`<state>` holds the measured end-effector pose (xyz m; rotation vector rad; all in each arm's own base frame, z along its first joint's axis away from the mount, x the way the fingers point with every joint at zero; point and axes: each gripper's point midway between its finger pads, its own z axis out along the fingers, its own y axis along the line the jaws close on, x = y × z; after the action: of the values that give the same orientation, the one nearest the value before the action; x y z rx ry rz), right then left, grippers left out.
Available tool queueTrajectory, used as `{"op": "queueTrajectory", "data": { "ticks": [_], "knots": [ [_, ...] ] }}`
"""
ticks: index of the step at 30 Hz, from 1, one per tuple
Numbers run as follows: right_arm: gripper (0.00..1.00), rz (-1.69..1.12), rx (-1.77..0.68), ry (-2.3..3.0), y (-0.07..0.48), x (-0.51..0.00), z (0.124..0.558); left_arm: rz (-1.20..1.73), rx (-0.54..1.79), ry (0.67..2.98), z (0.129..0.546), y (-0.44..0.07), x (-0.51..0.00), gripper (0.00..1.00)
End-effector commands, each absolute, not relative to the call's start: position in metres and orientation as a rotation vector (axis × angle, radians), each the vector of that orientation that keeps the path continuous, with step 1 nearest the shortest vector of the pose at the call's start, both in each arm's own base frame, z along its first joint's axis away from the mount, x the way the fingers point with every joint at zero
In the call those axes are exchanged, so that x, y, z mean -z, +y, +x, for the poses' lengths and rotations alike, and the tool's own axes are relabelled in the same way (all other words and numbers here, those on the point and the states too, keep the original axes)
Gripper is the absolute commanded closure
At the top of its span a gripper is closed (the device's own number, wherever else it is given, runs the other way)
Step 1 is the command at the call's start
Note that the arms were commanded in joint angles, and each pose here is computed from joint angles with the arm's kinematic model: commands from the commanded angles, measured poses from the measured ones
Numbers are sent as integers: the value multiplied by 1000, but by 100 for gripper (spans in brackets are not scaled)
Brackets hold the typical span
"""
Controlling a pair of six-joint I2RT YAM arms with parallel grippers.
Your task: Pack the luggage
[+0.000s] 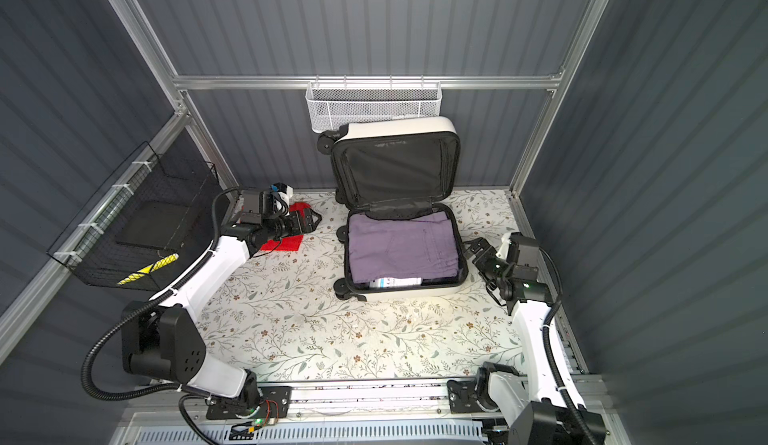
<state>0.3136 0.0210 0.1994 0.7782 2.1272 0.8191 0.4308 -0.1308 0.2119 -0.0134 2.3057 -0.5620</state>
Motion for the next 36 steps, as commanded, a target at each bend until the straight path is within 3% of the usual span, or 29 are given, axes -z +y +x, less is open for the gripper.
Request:
{"op": "queueTrajectory", "data": {
  "ticks": [1,7,17,26,36],
  "knots": [
    [3,654,-968,2090,49,-223,312,-142,411,2430,438,-99,-169,0],
    [1,480,-949,2150,103,-225,297,-307,328,2531,468,-62,-128,0],
    [1,317,-986,2303,160,-203,293,-278,309,2613,508,-61,-91,0],
    [1,257,-1012,2327,177,-213,286,-288,316,2684,508,-63,-56,0],
    [1,193,-1044,2297,193,-237,282,-268,345,2736,479,-67,-40,0]
  ]
}}
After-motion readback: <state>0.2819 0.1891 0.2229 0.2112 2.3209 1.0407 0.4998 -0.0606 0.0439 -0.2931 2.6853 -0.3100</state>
